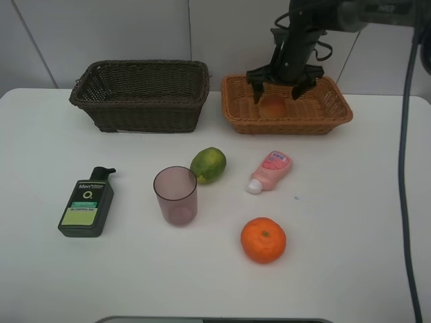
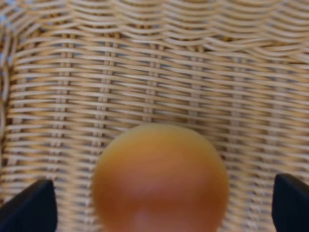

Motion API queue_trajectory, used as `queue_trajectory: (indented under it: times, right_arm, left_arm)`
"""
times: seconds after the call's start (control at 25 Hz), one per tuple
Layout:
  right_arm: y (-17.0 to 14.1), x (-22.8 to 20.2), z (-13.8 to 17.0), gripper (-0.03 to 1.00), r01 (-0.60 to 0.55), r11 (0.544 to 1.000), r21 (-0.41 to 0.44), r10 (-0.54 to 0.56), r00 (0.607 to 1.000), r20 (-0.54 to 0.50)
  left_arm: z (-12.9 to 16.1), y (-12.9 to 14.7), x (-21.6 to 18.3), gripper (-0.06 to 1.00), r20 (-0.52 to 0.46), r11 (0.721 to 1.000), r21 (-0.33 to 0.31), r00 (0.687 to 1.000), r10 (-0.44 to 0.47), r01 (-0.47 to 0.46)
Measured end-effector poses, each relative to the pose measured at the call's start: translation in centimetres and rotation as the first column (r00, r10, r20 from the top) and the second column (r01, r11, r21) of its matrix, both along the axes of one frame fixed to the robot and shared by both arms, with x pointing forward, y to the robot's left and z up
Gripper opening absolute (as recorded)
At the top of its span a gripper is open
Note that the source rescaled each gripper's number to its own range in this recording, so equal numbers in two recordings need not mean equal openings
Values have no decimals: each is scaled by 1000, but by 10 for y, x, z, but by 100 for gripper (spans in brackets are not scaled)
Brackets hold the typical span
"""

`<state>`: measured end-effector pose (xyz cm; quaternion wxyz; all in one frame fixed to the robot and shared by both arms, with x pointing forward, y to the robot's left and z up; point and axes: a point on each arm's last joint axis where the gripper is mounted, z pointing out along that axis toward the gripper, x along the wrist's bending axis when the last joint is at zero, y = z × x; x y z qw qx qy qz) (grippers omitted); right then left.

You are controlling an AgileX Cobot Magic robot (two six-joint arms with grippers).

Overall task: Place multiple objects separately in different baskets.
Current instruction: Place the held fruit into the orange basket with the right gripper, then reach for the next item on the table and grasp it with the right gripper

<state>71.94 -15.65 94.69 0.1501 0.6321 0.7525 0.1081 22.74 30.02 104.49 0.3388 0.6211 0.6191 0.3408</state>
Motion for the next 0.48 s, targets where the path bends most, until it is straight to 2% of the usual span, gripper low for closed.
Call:
queue_trajectory:
  times: [0.28,0.48]
  right_arm:
    - [11,-29,47,100,16,1000,-15,-17,999,-47]
    - [20,-67,56,100,-30,999,-28,27,995,-100]
  left_arm:
    - [0,0,0,96,0,1000,0,1000,0,0]
    - [0,0,0,96,0,1000,0,1000,0,0]
